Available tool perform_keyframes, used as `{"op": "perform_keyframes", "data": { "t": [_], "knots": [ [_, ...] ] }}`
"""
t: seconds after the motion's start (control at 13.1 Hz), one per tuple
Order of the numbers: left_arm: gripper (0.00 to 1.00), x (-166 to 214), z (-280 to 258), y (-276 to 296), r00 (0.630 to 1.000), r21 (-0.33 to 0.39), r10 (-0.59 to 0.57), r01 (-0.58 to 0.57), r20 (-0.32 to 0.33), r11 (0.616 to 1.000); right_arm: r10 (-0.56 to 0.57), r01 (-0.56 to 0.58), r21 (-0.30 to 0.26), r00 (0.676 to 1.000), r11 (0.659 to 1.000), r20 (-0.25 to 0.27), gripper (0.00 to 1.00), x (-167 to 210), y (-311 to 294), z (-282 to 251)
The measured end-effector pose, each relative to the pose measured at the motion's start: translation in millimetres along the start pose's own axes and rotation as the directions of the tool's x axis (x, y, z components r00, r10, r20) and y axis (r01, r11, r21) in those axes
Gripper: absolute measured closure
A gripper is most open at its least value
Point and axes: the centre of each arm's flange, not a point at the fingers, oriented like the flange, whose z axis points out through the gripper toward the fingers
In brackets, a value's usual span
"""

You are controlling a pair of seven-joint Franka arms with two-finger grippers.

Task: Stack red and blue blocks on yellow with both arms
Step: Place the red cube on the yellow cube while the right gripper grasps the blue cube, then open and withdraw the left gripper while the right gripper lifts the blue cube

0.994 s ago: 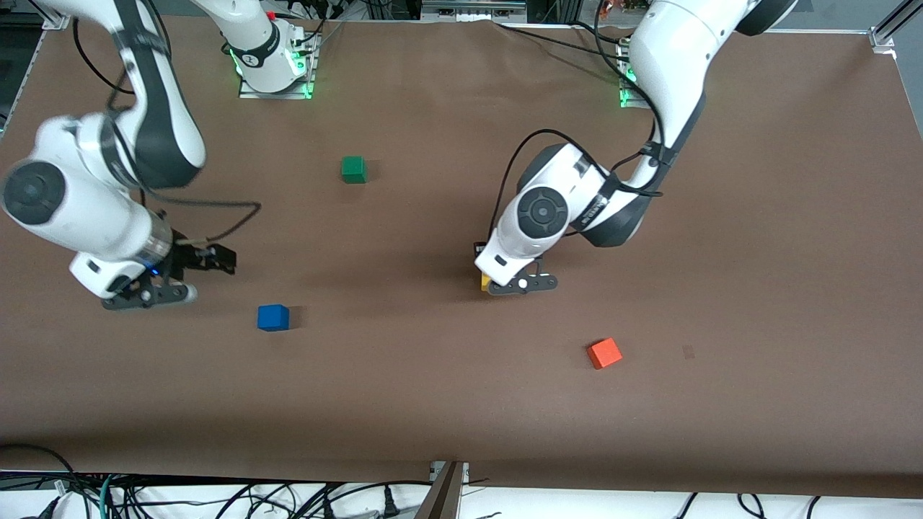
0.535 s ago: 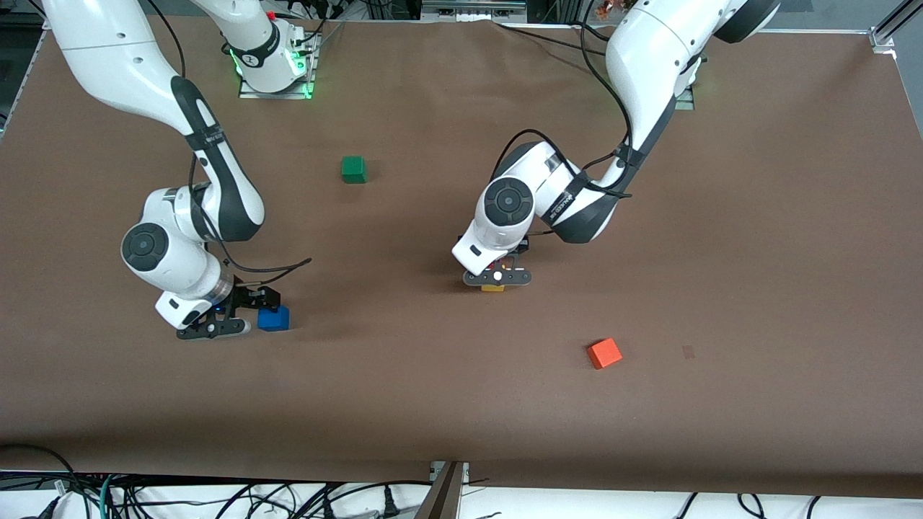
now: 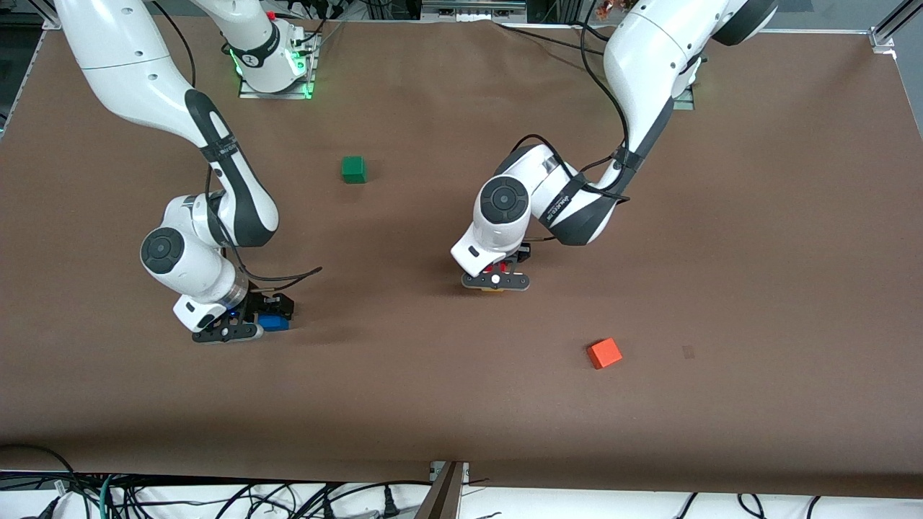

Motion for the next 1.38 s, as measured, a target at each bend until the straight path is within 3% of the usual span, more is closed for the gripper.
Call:
{"op": "perform_keyframes", "data": {
  "t": [0.15, 0.23, 0.38, 0.61, 0.76, 1.15, 1.38],
  "knots": [
    [0.44, 1.4, -0.4, 0.1, 1.0, -0.006, -0.001, 0.0, -0.008, 1.0, 0.0, 0.0, 0.0, 1.0, 1.0, 0.001, 0.25, 0.1, 0.1, 0.8],
    [0.44, 1.7, -0.6, 0.2, 1.0, -0.008, -0.001, 0.001, -0.011, 1.0, 0.0, 0.0, 0.0, 1.0, 1.0, 0.0, 0.26, 0.3, 0.1, 1.1],
    [0.3, 2.6, 2.6, -0.2, 1.0, -0.01, -0.003, 0.003, -0.011, 1.0, 0.0, 0.0, 0.0, 1.0, 1.0, -0.005, 0.44, 2.1, 0.1, -0.4],
    [0.0, 12.0, -3.6, -6.7, 0.999, -0.015, -0.02, 0.02, -0.025, 1.0, -0.002, 0.002, 0.002, 1.0, 1.0, -0.003, 0.44, 9.5, -1.2, -8.2],
    [0.0, 37.3, -37.4, -31.8, 0.996, -0.024, -0.07, 0.069, -0.049, 0.997, -0.009, 0.008, 0.006, 1.0, 1.0, 0.028, 0.44, 18.8, -6.3, -20.1],
    [0.0, 84.3, -195.7, -139.0, 0.966, -0.055, -0.221, 0.215, -0.137, 0.975, 0.022, -0.026, 0.023, 0.992, 0.999, 0.126, 0.44, 49.1, -82.5, -88.9],
    [0.0, 91.1, -251.5, -200.4, 0.967, -0.053, -0.165, 0.157, -0.197, 0.986, 0.101, -0.104, 0.017, 0.984, 0.994, 0.15, 0.44, 44.9, -172.5, -123.9]
  ]
}}
